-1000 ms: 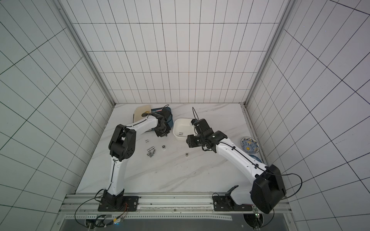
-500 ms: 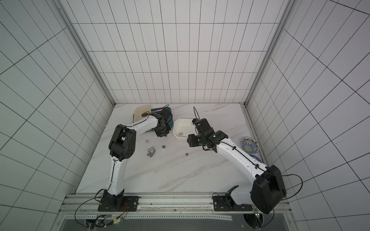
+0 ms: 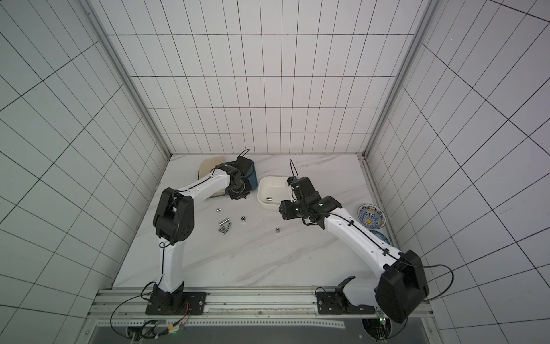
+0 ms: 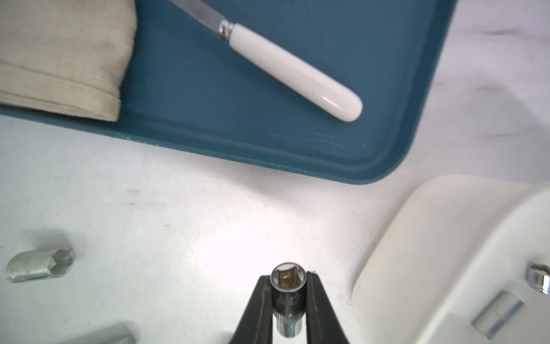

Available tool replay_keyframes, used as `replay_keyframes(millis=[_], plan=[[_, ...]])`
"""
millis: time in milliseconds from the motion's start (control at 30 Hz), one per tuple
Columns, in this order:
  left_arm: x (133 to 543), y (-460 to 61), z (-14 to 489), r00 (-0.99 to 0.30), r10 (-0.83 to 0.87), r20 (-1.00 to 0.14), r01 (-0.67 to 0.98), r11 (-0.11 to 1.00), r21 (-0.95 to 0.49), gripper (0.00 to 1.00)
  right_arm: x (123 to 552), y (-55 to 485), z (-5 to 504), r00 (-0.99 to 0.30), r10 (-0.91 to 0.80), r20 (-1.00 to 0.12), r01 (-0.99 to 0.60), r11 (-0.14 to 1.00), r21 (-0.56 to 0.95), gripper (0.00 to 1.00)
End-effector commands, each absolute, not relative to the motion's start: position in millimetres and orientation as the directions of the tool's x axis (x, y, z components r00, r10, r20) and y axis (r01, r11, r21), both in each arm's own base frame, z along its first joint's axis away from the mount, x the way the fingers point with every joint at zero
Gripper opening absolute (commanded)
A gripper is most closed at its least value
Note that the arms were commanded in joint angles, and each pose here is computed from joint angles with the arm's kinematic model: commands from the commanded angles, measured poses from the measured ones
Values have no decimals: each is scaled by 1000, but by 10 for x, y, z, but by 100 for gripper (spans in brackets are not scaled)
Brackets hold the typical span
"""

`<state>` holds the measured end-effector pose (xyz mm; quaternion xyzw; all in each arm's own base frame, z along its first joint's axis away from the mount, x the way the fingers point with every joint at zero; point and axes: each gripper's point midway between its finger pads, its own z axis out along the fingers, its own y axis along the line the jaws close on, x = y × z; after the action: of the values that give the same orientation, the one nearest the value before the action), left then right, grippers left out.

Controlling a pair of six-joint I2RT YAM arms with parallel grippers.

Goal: Put the socket on the desktop into the storage box
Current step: Pick up the socket head from the center of the board.

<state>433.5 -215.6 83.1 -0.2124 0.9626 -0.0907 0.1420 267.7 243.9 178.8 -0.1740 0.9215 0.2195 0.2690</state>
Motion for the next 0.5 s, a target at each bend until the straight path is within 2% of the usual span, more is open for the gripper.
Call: replay_keyframes(millis=[0,200,300,467], plan=[[4406,-2312,1235,-867,-389,-310,-302,907,-293,18,2660,2374,1774,-797,-187,-575,-424,851,310,52],[4459,-2709,1431,-887,-291,-358,-168,927,-337,18,2655,2323,1793,-795,-180,-579,-414,859,302,52],[4455,-3034,1434,-915,-205,-348,-53,915,-400,19,2645,2285,1807,-793,-173,-584,-410,861,301,52],[4443,-3343,1337,-934,-109,-341,41,914,-403,18,2651,2243,1806,-795,-165,-584,-402,864,303,52]])
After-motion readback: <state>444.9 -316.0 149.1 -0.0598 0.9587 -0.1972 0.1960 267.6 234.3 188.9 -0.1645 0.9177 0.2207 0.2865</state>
